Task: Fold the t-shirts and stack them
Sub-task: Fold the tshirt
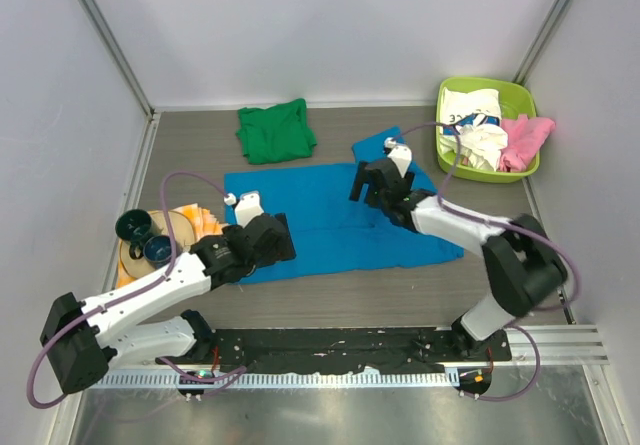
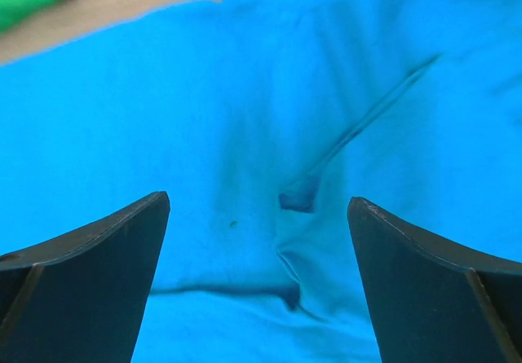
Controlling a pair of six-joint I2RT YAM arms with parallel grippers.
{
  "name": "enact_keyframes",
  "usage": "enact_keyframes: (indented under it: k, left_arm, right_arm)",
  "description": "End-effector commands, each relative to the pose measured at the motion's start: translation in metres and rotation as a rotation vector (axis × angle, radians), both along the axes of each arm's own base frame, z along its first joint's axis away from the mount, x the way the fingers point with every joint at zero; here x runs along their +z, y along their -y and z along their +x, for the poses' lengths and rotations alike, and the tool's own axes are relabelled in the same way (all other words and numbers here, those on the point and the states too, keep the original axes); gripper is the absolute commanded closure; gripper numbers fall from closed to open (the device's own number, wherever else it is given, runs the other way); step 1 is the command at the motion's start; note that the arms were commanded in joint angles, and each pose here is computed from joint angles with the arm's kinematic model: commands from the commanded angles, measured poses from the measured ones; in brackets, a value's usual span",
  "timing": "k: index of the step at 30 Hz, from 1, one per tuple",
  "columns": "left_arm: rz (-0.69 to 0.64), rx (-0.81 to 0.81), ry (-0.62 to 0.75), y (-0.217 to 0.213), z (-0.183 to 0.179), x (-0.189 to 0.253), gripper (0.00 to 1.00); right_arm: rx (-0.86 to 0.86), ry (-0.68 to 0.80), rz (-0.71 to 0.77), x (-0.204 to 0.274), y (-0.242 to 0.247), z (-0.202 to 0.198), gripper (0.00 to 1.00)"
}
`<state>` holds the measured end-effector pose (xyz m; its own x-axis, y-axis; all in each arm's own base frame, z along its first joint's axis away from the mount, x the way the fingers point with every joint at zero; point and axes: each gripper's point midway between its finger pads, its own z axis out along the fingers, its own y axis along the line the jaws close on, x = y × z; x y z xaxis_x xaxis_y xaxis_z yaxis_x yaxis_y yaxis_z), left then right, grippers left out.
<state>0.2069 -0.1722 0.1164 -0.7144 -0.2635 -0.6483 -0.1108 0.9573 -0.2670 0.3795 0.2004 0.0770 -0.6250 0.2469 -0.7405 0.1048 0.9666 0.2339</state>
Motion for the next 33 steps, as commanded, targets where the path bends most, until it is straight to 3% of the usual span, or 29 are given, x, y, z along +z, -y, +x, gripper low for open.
enact_keyframes:
  k: [1, 4, 13, 23, 33]
  left_arm:
    - [0.041, -0.002, 0.016, 0.005, 0.011, -0.005, 0.00]
    - [0.098, -0.013, -0.020, 0.009, 0.016, -0.018, 0.00]
    - [0.167, 0.025, -0.034, 0.018, 0.042, -0.040, 0.00]
    - [0.215, 0.043, -0.086, 0.019, 0.053, -0.068, 0.00]
    - [0.244, 0.034, -0.175, 0.015, 0.038, -0.098, 0.00]
  right_arm:
    - [-0.113, 0.250, -0.045, 0.095, 0.048, -0.009, 0.02]
    - [-0.143, 0.192, -0.108, 0.086, 0.071, -0.032, 0.01]
    - [-0.161, 0.049, -0.076, 0.029, 0.088, -0.081, 0.00]
    - [-0.128, -0.104, -0.086, -0.023, 0.078, -0.094, 0.01]
    - [-0.119, -0.250, -0.176, -0.059, 0.078, -0.117, 0.02]
